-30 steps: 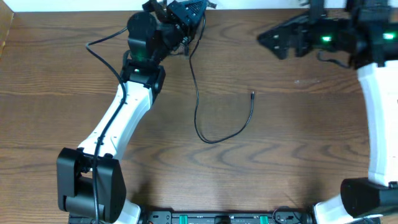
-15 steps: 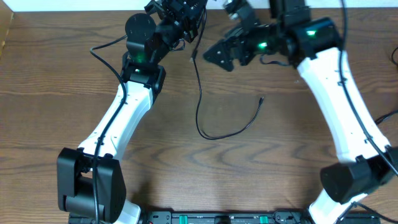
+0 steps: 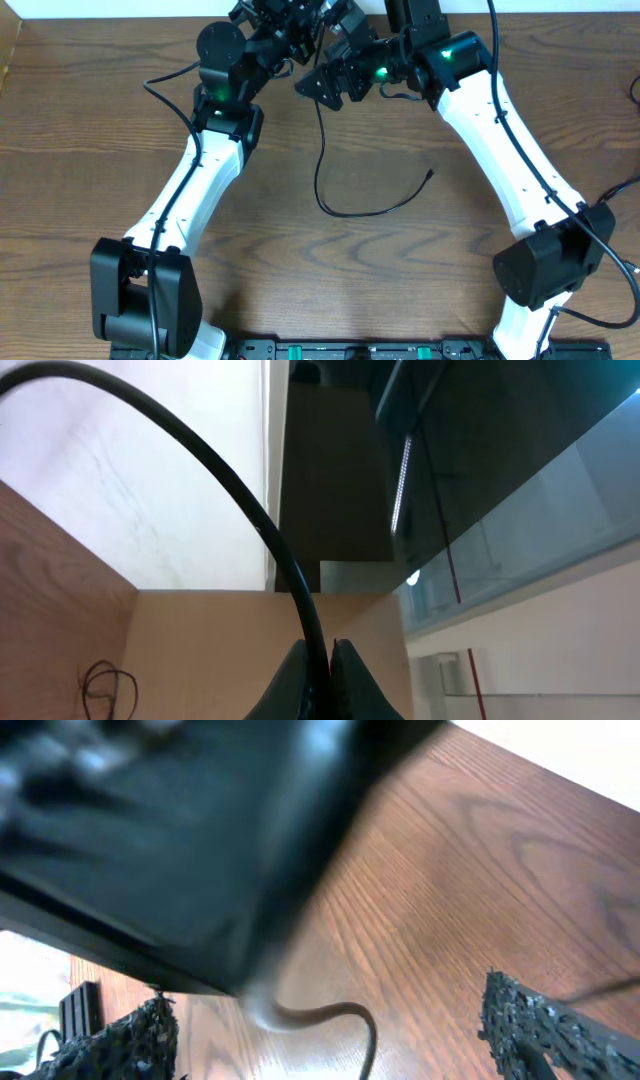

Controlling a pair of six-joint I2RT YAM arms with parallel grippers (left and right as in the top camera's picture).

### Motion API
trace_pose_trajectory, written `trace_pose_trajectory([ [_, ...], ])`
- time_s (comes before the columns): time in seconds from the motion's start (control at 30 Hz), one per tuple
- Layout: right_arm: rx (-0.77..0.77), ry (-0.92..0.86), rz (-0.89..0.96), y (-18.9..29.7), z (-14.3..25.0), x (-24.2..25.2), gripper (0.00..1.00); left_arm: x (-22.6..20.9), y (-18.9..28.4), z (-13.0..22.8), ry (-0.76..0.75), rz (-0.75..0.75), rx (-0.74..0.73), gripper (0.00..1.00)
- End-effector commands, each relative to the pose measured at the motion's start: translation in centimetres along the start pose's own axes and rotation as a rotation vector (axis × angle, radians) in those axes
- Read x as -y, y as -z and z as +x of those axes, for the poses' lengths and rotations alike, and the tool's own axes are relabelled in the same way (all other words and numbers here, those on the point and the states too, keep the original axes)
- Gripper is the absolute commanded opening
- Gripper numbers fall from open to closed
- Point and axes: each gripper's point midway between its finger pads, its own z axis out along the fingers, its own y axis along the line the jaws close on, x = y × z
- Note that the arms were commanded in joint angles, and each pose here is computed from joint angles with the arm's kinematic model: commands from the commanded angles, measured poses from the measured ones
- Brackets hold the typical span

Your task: Untangle cables

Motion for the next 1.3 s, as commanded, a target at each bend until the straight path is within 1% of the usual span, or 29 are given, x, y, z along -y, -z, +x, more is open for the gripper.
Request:
trace_pose_trajectory([
  [0.0,-0.012,-0.019,-0.01,-0.6,0.5,0.3,0.95,1.1,0.3,-0.4,-0.059,0.021,0.013,0.08],
  [0.13,-0.017,-0.08,0.028,0.1,0.8,1.7,0.95,-0.5,0.7,-1.8,-0.214,-0.054,0.042,0.08],
  [0.17,-0.029,-0.123,0.081,0.6,1.3,3.0,0.95,-2.0,1.2,-2.8,-0.314,-0.12,0.055,0.08],
  [0.23,-0.036,-0.158,0.122,0.8,1.6,3.8,0.95,-2.9,1.5,-3.4,-0.395,-0.162,0.055,0.08],
  [0.3,-0.067,-0.216,0.204,1.1,2.5,5.1,0.96,-5.5,2.1,-3.6,-0.593,-0.274,0.009,0.07],
  [0.37,-0.088,-0.228,0.233,1.2,3.1,5.5,0.96,-8.5,3.0,-2.8,-0.7,-0.376,-0.097,0.08],
  [0.43,-0.106,-0.238,0.254,1.4,3.6,5.8,0.96,-12.2,4.6,-1.4,-0.731,-0.499,-0.22,0.08],
  [0.5,-0.122,-0.269,0.292,1.6,4.2,6.3,0.96,-16.8,7.4,1.2,-0.774,-0.663,-0.4,0.08],
  [0.57,-0.125,-0.31,0.352,2.0,4.5,7.2,0.96,-18.8,9.1,3.0,-0.817,-0.727,-0.519,0.08],
  [0.6,-0.116,-0.356,0.397,2.4,4.6,8.1,0.96,-19.9,10.2,4.4,-0.853,-0.758,-0.608,0.08],
  [0.67,-0.102,-0.412,0.41,2.7,4.7,8.5,0.97,-21.1,11.6,6.3,-0.905,-0.779,-0.729,0.08],
  [0.73,-0.086,-0.523,0.423,3.0,4.9,8.8,0.99,-21.9,12.5,8.1,-0.968,-0.774,-0.839,0.08],
  [0.77,-0.09,-0.612,0.43,3.1,5.4,8.6,0.99,-22.2,12.6,9.1,-0.997,-0.761,-0.884,0.08],
  [0.8,-0.096,-0.655,0.434,3.1,5.8,8.5,0.99,-22.2,12.7,9.5,-1.009,-0.754,-0.902,0.08],
  [0.83,-0.127,-0.768,0.448,3.3,7.0,8.2,0.99,-22.3,12.5,10.3,-1.032,-0.736,-0.925,0.08],
  [0.9,-0.17,-0.858,0.464,3.6,8.4,7.7,0.99,-22.2,12.1,10.7,-1.066,-0.71,-0.935,0.08],
  [0.97,-0.224,-0.961,0.487,4.0,10.1,7.0,0.99,-21.7,11.1,10.5,-1.101,-0.674,-0.911,0.08],
  [1.1,-0.247,-1.029,0.504,4.4,10.9,6.7,0.99,-21.3,10.3,10.2,-1.131,-0.644,-0.887,0.08],
  [1.27,-0.227,-1.151,0.527,4.6,11.1,6.8,0.99,-20.7,9.7,10.2,-1.156,-0.618,-0.869,0.07],
])
